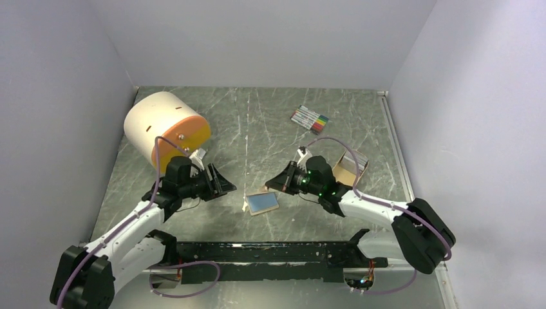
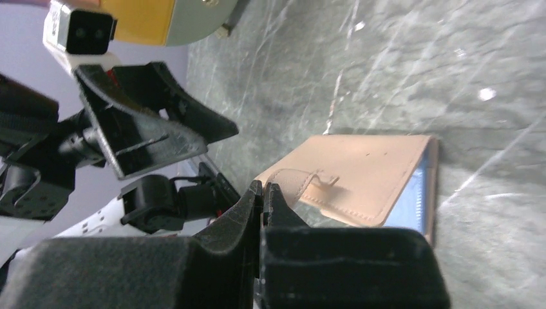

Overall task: Put the credit cards into the card holder
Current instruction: Open the card holder at the center of the board.

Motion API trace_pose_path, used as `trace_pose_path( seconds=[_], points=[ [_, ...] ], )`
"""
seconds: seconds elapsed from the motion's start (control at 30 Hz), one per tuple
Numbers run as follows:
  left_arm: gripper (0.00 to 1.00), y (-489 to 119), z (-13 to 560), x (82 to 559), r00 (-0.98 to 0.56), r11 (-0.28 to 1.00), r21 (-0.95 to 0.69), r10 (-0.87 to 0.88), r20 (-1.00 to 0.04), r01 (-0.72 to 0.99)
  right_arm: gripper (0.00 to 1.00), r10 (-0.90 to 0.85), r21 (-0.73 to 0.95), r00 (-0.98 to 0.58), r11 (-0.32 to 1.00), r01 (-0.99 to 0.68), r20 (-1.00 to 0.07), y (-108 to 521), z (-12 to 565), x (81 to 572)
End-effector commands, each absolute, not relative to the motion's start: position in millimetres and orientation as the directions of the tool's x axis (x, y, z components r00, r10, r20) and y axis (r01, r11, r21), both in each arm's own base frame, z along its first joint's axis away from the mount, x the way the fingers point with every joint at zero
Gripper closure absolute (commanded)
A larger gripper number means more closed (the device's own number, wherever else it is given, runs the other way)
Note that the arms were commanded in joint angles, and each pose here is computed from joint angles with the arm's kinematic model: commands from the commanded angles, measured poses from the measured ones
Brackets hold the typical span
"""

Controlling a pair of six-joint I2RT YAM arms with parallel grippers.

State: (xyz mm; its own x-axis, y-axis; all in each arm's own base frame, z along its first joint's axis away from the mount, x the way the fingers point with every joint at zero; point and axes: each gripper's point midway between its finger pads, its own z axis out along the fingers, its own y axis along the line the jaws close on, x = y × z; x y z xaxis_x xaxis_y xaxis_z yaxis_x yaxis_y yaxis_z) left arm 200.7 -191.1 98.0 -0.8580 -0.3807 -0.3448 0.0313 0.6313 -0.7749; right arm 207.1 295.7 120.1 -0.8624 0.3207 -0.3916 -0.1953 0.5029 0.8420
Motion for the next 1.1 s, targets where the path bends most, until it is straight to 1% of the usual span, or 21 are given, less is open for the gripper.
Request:
trace_pose_path(
  seconds=[0.0,0.23,0.37,0.53,0.83,1.0,1.07],
  points=[
    [0.41,-201,104,205,-0.856,0.609,-0.79,-0.367,-0.364,0.075,1.0,0.341,0.826,-0.852,0.537,-0.169,-0.396,284,110,226],
    [0.43,-207,100,204,-0.857,0.61,-0.789,-0.368,-0.362,0.071,1.0,0.378,0.807,-0.839,0.579,-0.116,-0.391,266,100,263],
    [0.45,-212,99,207,-0.858,0.607,-0.791,-0.363,-0.363,0.078,1.0,0.374,0.804,-0.856,0.589,-0.076,-0.356,260,84,278],
    [0.4,-220,94,209,-0.87,0.618,-0.783,-0.342,-0.356,0.077,1.0,0.397,0.786,-0.857,0.618,-0.015,-0.329,244,64,295],
    [0.37,-234,82,226,-0.877,0.661,-0.745,-0.306,-0.371,0.085,1.0,0.342,0.657,-0.855,0.754,0.003,-0.39,219,40,300],
    [0.34,-245,81,237,-0.873,0.668,-0.737,-0.291,-0.391,0.108,1.0,0.308,0.527,-0.836,0.849,0.026,-0.454,193,29,301],
    [0.33,-249,77,239,-0.878,0.676,-0.729,-0.28,-0.389,0.107,1.0,0.293,0.504,-0.838,0.863,0.025,-0.46,188,25,300]
  ],
)
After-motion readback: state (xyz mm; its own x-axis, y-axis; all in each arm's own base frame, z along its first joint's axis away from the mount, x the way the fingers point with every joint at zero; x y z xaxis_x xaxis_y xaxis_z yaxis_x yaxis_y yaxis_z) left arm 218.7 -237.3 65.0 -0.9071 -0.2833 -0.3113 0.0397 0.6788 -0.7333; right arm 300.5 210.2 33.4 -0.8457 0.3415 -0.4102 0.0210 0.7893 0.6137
